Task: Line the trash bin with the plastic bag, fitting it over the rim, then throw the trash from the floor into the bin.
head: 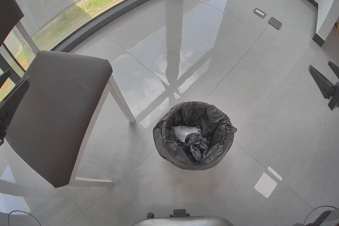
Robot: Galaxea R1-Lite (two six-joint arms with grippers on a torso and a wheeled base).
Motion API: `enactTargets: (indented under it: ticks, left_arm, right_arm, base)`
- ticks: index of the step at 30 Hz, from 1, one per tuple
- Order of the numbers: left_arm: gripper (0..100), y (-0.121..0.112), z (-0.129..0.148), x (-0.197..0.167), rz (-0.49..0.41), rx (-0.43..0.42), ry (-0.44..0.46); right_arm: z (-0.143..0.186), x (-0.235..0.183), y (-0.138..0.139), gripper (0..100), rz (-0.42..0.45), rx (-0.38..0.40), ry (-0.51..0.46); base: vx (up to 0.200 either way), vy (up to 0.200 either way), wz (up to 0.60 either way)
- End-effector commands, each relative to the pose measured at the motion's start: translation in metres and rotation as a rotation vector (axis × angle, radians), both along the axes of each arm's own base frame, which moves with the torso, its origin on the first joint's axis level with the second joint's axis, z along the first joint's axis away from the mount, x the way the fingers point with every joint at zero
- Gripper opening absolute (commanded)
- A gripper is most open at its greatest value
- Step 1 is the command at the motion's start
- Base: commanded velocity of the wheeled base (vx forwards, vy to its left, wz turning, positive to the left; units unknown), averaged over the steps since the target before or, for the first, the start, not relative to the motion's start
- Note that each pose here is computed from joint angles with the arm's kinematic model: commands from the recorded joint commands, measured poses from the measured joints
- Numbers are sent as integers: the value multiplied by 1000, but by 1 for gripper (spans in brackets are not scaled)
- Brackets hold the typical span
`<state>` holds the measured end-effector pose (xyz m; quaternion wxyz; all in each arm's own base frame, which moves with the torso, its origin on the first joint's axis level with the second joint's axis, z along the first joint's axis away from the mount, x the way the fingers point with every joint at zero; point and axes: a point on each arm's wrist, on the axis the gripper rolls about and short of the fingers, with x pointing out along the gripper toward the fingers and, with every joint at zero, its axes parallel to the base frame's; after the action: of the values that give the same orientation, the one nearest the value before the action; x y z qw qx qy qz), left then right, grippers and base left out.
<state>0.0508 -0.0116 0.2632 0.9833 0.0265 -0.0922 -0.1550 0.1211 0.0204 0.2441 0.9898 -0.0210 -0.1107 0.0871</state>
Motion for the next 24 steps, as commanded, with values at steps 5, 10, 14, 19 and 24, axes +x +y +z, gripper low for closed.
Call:
enactTargets:
  ticks: [5,10,14,19,24]
  left_arm:
    - [100,18,-70,-119,266,-162,-99]
    - [100,17,-85,-109,284,-99,-49]
    - [100,17,-99,-101,285,-73,4]
    - [100,15,-120,-91,295,-63,86]
    - [100,10,-161,-86,264,-22,163]
  right_arm:
    - [-102,-152,-13,100,-65,129,-120]
    - [-113,-146,-13,100,-44,182,-57]
    - [-136,-145,-16,100,127,190,56]
    - [-154,-143,-16,100,94,188,146]
    - [-160,-145,-16,100,35,159,165]
  base:
    - [0,0,0]
    - [0,0,0]
    - [0,0,0]
    - [0,0,0]
    - [0,0,0]
